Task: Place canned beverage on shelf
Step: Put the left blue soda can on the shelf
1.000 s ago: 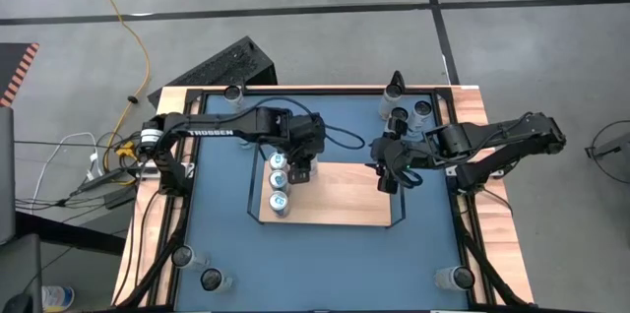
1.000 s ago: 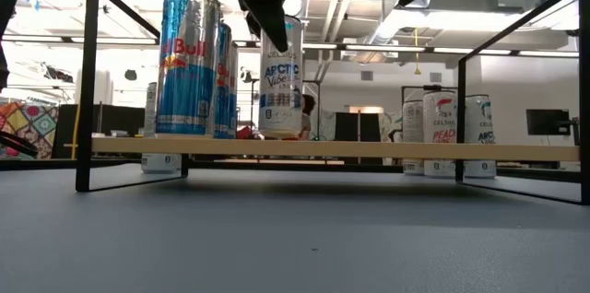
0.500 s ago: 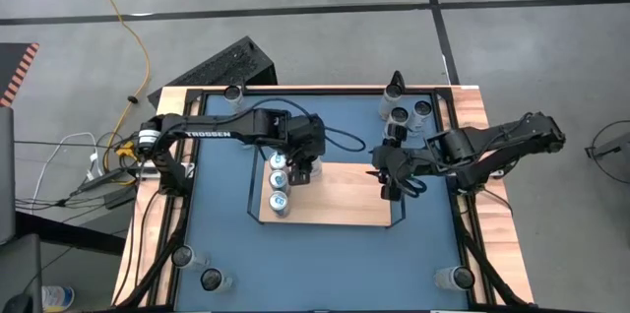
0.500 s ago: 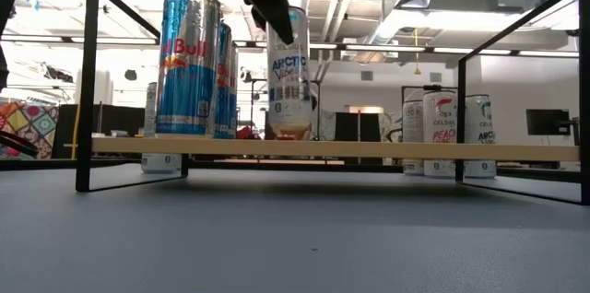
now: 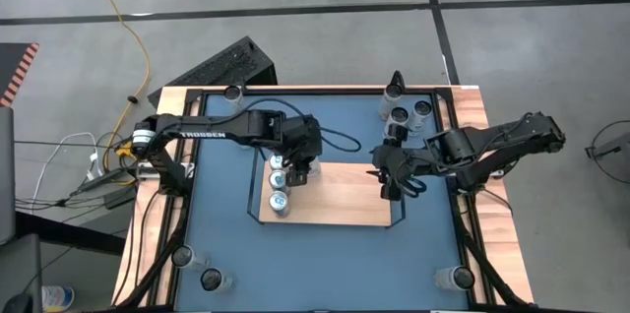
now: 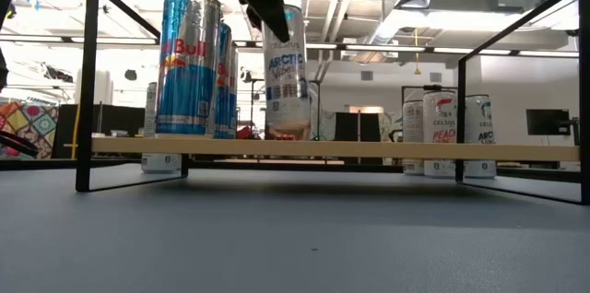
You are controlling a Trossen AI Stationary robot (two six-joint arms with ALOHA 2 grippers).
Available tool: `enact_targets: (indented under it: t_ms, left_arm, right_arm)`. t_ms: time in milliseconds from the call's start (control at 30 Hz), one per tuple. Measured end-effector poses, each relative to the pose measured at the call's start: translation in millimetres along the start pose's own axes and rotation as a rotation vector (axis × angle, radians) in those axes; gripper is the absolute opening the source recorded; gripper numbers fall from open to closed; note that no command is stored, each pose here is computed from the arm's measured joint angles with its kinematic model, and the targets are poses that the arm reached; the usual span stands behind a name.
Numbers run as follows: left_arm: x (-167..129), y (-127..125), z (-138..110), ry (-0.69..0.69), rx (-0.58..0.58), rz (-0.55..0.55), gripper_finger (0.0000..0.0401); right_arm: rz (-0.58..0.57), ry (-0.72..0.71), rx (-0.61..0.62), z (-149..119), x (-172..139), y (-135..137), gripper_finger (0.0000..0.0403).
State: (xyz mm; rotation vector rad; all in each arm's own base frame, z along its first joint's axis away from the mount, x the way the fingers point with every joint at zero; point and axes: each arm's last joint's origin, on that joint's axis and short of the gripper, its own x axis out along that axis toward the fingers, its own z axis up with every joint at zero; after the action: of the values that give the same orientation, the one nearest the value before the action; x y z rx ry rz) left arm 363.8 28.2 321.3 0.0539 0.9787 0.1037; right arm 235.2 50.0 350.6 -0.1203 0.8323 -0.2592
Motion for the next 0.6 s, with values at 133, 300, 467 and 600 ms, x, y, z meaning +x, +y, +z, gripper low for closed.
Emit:
enact_targets:
  t_ms: [133,300,467,600]
  left_arm:
    - [-0.9,2.1,-0.3,-0.003,0.017,-0.005,0.0242]
    - [0.9,6.5,-1.7,0.013,0.012,-0.005,0.0242]
    - [3.3,10.4,-2.0,0.018,-0.001,0.000,0.0242]
    - [5.8,9.9,-1.6,0.008,-0.001,0.003,0.0242]
  right_arm:
    - [0.001,-0.004,0.005,0.5,0.0,0.0,0.0219]
    - [0.001,-0.007,0.022,0.7,0.0,0.1,0.0219]
    - [0.001,-0.006,0.029,0.6,0.0,0.1,0.0219]
    - [0.001,-0.004,0.030,0.4,0.0,0.1,0.0219]
